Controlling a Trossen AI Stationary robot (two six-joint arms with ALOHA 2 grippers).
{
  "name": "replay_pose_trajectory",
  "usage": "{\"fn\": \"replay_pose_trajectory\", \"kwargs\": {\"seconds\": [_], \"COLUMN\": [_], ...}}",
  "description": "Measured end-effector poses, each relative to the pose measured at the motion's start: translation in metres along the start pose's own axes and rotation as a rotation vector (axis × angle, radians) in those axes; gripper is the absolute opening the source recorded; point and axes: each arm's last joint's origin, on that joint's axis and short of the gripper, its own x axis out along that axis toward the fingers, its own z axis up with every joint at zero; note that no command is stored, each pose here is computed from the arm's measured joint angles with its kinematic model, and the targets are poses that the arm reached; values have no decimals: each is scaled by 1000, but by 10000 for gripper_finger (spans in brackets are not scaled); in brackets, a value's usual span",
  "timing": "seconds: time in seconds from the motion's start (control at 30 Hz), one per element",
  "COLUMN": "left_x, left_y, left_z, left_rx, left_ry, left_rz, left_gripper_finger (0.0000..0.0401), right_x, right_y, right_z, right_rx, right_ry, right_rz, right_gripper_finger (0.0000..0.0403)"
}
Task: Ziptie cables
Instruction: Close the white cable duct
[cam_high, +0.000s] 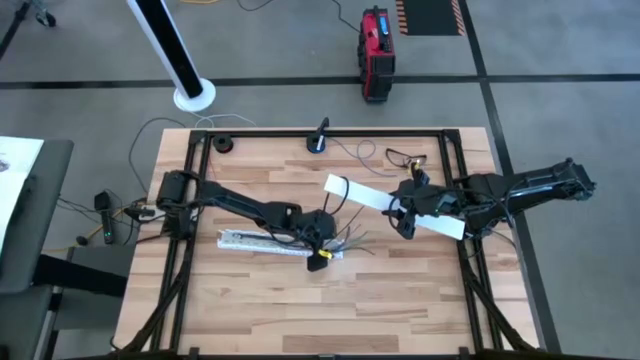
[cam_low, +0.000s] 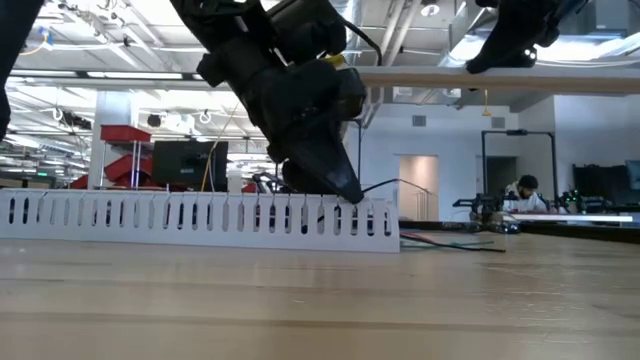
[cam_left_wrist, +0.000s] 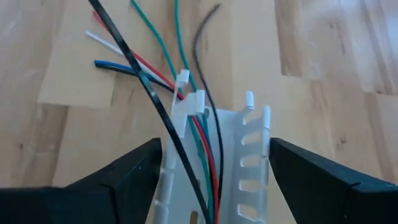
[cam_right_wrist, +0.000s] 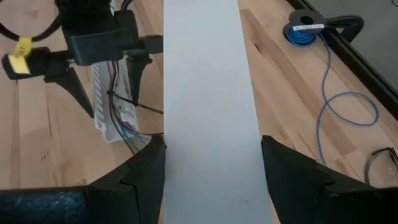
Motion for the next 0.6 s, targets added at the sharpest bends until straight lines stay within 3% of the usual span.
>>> {"fn": "replay_pose_trajectory", "kwargs": {"seconds": [0.2, 0.37, 0.5, 0.6], "left_x": [3, 7, 10, 12], "left_y": [-8, -18, -26, -28], "left_z": [-5, -19, -36, -47], "left_rx": [17, 8, -6, -26], "left_ry": [-16, -50, -66, -85], "left_rz": [32, 98, 134, 164], "left_gripper_finger": [290, 290, 290, 290], "right_x": [3, 8, 8, 8], "right_y": [0, 2, -1, -1], "right_z": [-4, -8, -11, -13], "right_rx": [-5, -7, 12, 6], "right_ry": [10, 18, 12, 43], "right_rz": [3, 26, -50, -32], "right_gripper_finger": [219, 219, 211, 193]}}
